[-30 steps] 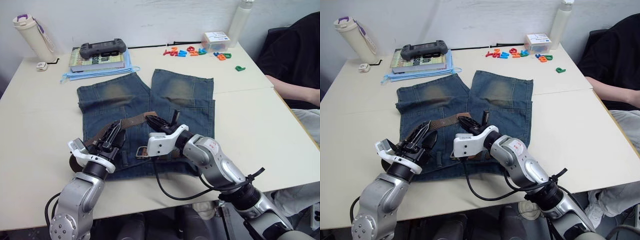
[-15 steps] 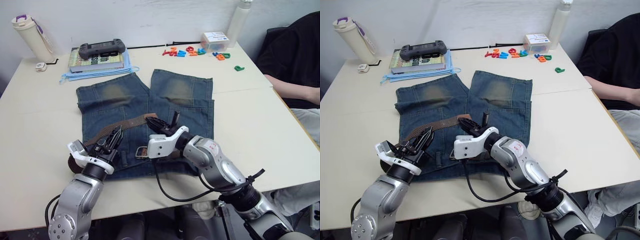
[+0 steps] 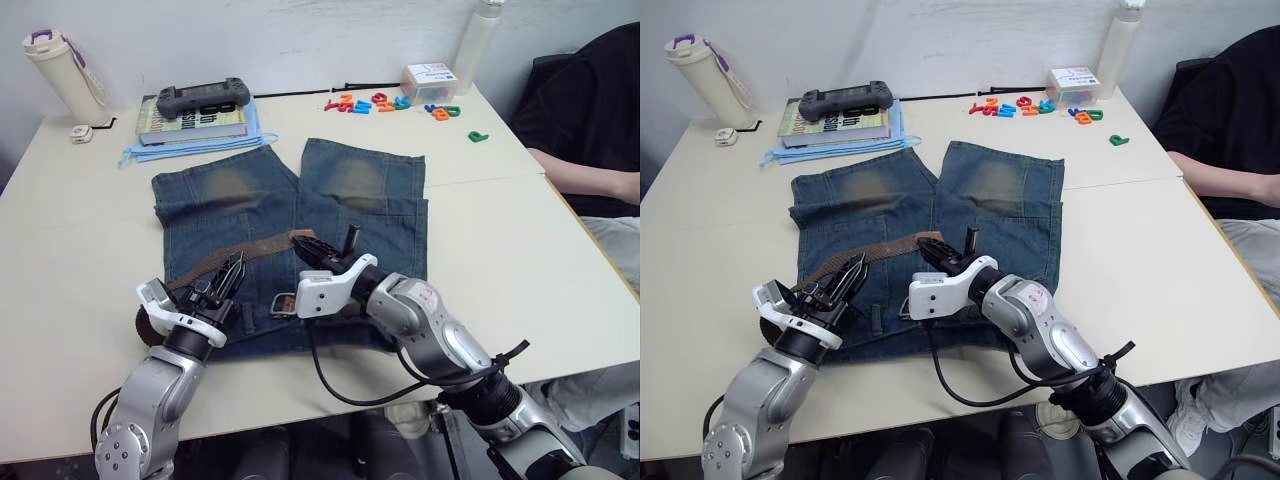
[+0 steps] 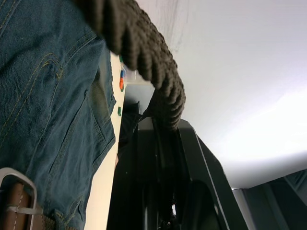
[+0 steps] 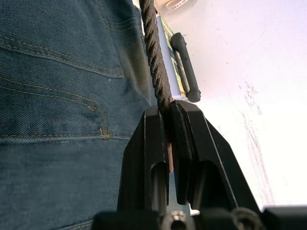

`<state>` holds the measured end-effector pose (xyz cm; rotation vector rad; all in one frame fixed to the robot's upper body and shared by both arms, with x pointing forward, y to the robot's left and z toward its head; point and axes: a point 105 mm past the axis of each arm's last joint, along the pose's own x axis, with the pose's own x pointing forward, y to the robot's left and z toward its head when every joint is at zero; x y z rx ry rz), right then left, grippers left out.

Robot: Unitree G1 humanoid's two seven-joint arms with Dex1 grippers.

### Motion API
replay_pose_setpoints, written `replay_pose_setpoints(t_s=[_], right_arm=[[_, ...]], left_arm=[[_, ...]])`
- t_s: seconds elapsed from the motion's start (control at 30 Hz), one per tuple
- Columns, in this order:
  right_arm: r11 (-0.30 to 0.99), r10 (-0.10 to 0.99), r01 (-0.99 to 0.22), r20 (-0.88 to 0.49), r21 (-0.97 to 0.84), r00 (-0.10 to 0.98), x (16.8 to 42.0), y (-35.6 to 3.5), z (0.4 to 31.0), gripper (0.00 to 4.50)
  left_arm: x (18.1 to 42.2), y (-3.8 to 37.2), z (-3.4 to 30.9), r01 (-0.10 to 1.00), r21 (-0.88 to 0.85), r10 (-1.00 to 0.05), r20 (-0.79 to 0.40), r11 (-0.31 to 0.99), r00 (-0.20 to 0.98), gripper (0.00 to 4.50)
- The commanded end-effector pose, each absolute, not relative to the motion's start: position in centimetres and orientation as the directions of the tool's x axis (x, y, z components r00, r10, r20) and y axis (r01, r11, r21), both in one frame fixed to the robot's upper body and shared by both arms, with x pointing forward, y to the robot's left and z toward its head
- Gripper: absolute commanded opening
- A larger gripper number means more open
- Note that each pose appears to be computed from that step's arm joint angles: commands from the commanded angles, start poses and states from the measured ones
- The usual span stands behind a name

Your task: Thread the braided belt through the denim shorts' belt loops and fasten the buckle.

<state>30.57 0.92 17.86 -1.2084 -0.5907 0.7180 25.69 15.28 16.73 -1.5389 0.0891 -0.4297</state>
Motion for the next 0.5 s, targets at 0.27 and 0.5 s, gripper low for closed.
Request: replay_pose_setpoints(t_s=[0.27, 0.5], right_arm=[[0.36, 0.784, -0.275, 0.129, -0.892, 0.608, 29.8, -0.2, 20.9, 3.67], [0.401, 0.875, -0.739, -0.01, -0.541, 0.483, 28.4, -1.1, 19.9, 4.46]], left_arm=[[26.1, 17.9, 18.9, 0.288, -0.958, -0.232, 0.278, 0.01, 0.932, 0.0], [23.5, 21.0, 19.4, 0.292, -0.943, -0.151, 0.269, 0.16, 0.951, 0.0]])
